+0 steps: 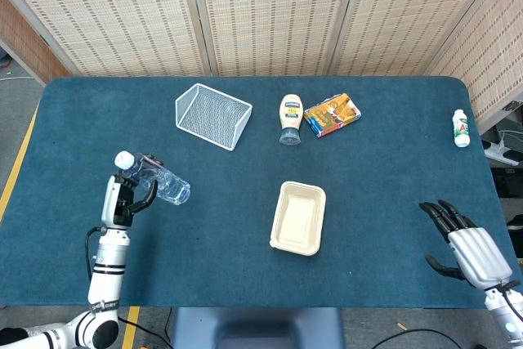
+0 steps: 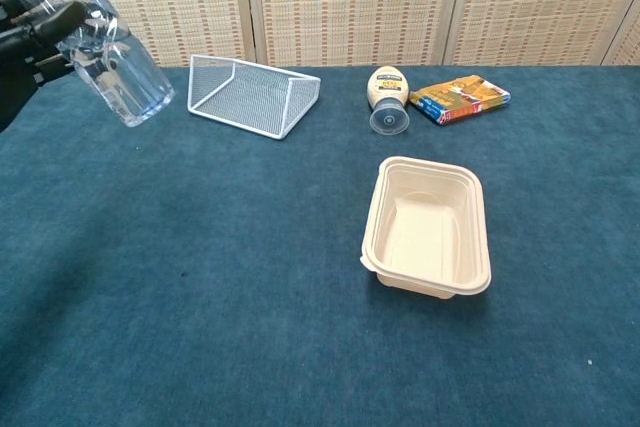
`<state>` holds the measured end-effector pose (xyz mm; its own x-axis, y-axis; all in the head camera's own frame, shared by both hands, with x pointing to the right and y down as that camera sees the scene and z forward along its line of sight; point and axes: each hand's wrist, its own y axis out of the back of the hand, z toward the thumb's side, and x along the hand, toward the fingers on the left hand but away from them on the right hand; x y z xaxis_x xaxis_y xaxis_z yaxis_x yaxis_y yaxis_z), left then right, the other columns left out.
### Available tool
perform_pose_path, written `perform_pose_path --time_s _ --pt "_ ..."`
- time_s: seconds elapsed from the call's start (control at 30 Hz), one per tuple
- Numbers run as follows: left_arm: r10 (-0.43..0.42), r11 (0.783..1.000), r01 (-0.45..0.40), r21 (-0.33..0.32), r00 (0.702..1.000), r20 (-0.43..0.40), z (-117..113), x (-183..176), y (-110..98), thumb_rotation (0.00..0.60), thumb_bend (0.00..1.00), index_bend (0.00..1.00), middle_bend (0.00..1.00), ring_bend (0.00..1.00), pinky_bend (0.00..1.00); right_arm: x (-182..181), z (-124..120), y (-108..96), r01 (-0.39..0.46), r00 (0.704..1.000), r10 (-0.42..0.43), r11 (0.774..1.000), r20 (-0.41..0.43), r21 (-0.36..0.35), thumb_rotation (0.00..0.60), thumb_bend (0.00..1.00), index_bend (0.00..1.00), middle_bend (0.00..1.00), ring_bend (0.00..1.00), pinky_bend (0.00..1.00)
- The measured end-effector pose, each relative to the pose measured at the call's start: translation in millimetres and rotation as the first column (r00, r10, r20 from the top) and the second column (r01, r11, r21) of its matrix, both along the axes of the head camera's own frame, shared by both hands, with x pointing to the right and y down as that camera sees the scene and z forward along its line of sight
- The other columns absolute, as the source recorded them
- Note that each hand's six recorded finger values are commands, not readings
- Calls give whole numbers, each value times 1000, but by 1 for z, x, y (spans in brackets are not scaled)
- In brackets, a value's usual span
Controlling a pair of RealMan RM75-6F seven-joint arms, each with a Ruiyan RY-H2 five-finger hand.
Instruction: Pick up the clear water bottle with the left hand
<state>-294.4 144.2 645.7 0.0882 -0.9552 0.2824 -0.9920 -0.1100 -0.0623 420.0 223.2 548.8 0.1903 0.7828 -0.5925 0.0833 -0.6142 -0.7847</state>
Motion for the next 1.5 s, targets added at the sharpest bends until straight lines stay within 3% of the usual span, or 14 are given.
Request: perform_pose_path --time_s 0.13,0.2,0.23,0.3,0.4,0.47,0.53,0.63,0.73,0.87,0.97,1.13,1.37,1.5 --pt "59 996 -75 43 953 297 9 -15 -1 600 762 709 726 617 655 0 0 0 0 1000 0 1000 -2 -3 600 208 0 69 0 233" --pt "97 986 -154 66 845 526 14 -25 -2 600 762 711 728 617 654 0 1 0 1 1000 -1 1000 -4 -5 600 208 0 70 0 233" --pt "107 979 -193 71 773 625 17 -31 -3 600 762 712 729 617 652 0 1 1 1 1000 -1 1000 -5 -6 600 208 0 70 0 233" --pt "104 959 -276 66 558 824 21 -47 -5 600 762 712 730 617 650 0 0 1 1 1000 -1 1000 -4 -6 600 208 0 70 0 234" --pt "65 939 -344 28 256 964 25 -71 -9 600 762 712 730 617 649 1 0 1 0 1000 0 1000 -4 -5 600 208 0 70 0 234" --pt "48 934 -356 2 130 990 26 -81 -11 600 762 712 731 619 650 1 0 0 -1 1000 1 1000 -5 -5 600 208 0 69 0 234" --pt "47 936 -352 -12 92 995 27 -85 -11 600 762 712 732 620 650 1 0 1 -1 1000 1 1000 -5 -7 600 208 0 69 0 234" --pt "70 948 -318 -12 173 982 30 -81 -8 600 761 713 732 621 651 1 0 1 -1 1000 1 1000 -4 -9 600 208 0 69 0 234" --pt "106 967 -255 1 403 909 31 -68 -4 600 761 713 732 622 651 1 0 1 -1 1000 1 1000 -4 -10 600 208 0 69 0 234" --pt "108 990 -143 6 775 623 29 -41 3 600 761 713 732 623 651 1 0 1 -1 1000 1 1000 -7 -12 600 208 0 70 0 234" --pt "68 997 -74 -4 901 429 28 -34 6 600 761 714 732 625 651 0 0 1 0 1000 0 1000 -8 -14 600 208 0 69 0 234" --pt "21 1000 -18 -11 945 325 27 -33 6 600 761 714 732 626 651 1 1 1 0 1000 0 1000 -9 -15 600 208 0 69 0 234" --pt "-74 989 7 150 891 447 -14 -33 -18 600 761 714 732 626 650 0 1 3 5 1000 -5 1000 -11 -21 600 208 0 69 0 234" --pt "-107 981 33 191 914 392 -35 -25 -24 600 761 714 732 626 650 0 1 4 5 1000 -5 1000 -14 -24 600 208 0 69 0 234"
